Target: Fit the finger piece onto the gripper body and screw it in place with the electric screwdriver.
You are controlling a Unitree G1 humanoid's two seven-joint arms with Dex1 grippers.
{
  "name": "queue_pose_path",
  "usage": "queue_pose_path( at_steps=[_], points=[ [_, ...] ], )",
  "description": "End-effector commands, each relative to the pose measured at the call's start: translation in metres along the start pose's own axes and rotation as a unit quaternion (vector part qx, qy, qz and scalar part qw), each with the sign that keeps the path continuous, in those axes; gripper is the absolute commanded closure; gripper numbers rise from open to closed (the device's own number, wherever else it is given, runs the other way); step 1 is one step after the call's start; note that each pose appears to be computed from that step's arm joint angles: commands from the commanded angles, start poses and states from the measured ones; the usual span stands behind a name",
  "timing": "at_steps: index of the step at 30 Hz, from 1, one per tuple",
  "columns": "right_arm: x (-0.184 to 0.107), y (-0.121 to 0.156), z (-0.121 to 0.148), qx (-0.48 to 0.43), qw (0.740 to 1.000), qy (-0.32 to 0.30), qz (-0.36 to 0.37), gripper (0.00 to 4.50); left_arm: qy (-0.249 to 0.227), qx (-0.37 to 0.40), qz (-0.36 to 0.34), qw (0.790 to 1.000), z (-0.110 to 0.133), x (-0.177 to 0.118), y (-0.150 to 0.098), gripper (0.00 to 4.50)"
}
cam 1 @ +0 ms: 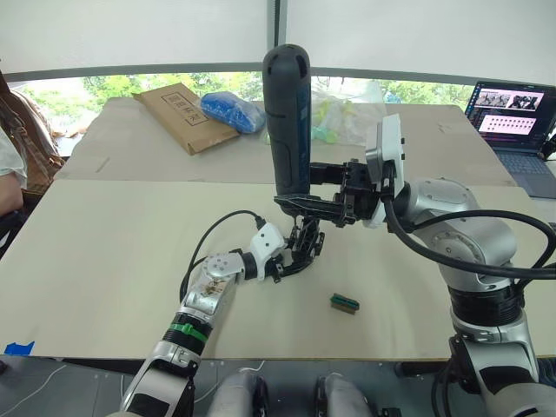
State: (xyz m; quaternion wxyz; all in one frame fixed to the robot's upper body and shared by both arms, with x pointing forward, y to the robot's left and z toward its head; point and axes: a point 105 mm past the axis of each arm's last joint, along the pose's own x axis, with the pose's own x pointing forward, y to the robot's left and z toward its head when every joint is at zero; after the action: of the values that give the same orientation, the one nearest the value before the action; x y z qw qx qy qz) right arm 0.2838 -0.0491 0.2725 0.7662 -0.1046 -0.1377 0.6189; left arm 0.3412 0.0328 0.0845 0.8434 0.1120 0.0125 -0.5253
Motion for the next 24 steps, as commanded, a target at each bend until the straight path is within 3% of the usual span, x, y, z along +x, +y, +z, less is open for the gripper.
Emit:
queue_pose_path(
  at_steps=[1,24],
  points=[
    [-0.001,0.002,0.018,-0.038,0.999,-0.029,0.003,2.59,-0.018,0.012,-0.004,1.000,0.011,0.002,0.000,2.23],
    [-0.002,0.003,0.007,-0.038,0.999,-0.024,0.003,2.59,-0.019,0.009,-0.005,1.000,0.012,0.002,0.000,2.23]
  ],
)
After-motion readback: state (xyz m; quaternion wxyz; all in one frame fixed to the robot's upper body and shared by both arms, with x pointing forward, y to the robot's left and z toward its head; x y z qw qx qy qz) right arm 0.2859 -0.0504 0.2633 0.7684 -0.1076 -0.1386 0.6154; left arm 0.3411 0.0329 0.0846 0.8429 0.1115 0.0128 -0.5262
